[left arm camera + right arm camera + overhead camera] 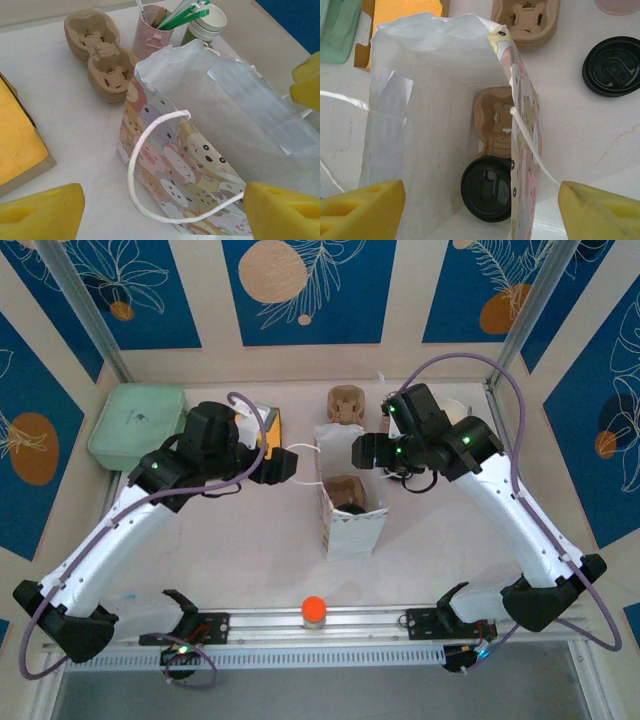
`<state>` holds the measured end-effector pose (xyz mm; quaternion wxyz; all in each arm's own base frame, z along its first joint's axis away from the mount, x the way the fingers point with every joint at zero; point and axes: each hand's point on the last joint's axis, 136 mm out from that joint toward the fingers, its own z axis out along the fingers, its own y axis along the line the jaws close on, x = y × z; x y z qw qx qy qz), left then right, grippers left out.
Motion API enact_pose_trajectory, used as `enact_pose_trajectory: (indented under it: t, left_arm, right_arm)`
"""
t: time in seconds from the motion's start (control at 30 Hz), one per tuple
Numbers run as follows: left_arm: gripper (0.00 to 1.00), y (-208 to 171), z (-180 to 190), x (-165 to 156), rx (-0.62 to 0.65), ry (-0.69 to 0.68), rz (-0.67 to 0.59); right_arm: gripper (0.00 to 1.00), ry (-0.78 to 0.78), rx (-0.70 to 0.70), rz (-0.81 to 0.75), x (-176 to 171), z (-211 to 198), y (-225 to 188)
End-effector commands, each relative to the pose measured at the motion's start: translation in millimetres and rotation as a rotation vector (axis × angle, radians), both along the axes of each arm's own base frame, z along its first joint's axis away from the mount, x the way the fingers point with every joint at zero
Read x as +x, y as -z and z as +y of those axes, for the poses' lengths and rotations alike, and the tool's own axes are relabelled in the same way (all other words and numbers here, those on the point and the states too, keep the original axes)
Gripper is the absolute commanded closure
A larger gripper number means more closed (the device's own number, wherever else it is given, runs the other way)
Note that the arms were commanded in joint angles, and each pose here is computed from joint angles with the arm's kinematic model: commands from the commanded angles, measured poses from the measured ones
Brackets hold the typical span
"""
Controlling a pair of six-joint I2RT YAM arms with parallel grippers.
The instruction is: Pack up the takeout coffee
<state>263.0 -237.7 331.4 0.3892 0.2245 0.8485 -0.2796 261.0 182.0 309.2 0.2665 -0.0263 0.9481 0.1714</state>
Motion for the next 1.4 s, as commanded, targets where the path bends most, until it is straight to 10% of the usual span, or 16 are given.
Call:
enact_pose_trajectory:
  t: [0.0,1.37]
  left_arm:
    - [0.17,-16,1,-5,-0.007,0.015,-0.043]
    - [0.15,-44,28,20,-0.080,-0.133,-0.070]
  right_arm:
    - [0.18,-0.007,-0.007,-0.044,-3,-5,-16]
    - [0.16,-0.014,-0.041,-0.101,-13,-29,-35]
